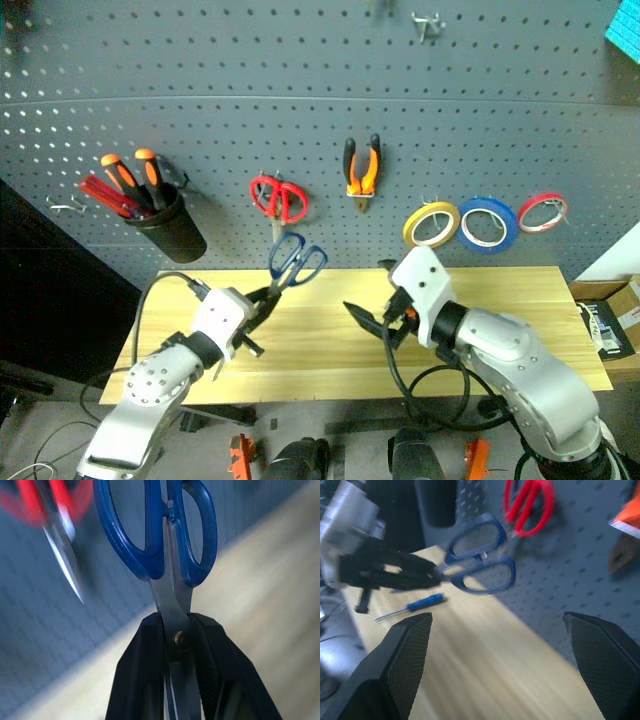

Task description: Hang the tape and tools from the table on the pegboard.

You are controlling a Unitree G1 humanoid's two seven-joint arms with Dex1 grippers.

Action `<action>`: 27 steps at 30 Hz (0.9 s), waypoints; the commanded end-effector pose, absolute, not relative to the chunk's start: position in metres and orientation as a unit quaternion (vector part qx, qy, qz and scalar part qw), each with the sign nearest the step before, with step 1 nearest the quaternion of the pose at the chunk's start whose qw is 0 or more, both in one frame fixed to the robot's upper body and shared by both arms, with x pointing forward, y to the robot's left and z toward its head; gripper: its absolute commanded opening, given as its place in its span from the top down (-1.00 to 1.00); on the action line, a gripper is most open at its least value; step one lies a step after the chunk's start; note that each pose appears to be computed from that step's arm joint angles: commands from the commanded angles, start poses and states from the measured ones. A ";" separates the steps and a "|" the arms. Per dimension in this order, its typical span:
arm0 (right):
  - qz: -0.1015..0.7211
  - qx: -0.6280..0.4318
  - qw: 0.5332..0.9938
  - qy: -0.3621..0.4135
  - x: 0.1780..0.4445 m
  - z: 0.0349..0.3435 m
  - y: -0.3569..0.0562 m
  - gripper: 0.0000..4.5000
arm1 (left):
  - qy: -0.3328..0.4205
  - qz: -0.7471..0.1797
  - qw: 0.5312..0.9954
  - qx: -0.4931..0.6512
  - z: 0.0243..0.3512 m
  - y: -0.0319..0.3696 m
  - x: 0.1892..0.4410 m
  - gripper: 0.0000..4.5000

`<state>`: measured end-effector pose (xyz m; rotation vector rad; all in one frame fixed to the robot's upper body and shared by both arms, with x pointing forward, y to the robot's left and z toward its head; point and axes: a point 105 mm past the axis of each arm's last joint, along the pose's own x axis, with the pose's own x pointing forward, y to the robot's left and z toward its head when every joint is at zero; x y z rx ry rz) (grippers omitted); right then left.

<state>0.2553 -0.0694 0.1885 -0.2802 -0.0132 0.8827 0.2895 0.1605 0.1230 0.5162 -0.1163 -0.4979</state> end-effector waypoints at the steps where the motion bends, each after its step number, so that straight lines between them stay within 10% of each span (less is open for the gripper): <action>1: 0.412 -0.142 0.898 -0.060 0.257 0.209 -0.073 -1.00 | -0.146 -0.202 0.928 0.278 0.162 0.168 0.292 0.77; 21: 0.416 -0.154 0.885 -0.145 0.261 0.250 -0.059 -1.00 | -0.104 -0.191 0.958 0.187 0.153 0.167 0.336 0.77; 27: 0.424 -0.154 0.883 -0.126 0.259 0.242 -0.057 -1.00 | -0.048 -0.186 0.970 0.148 0.132 0.169 0.332 -0.07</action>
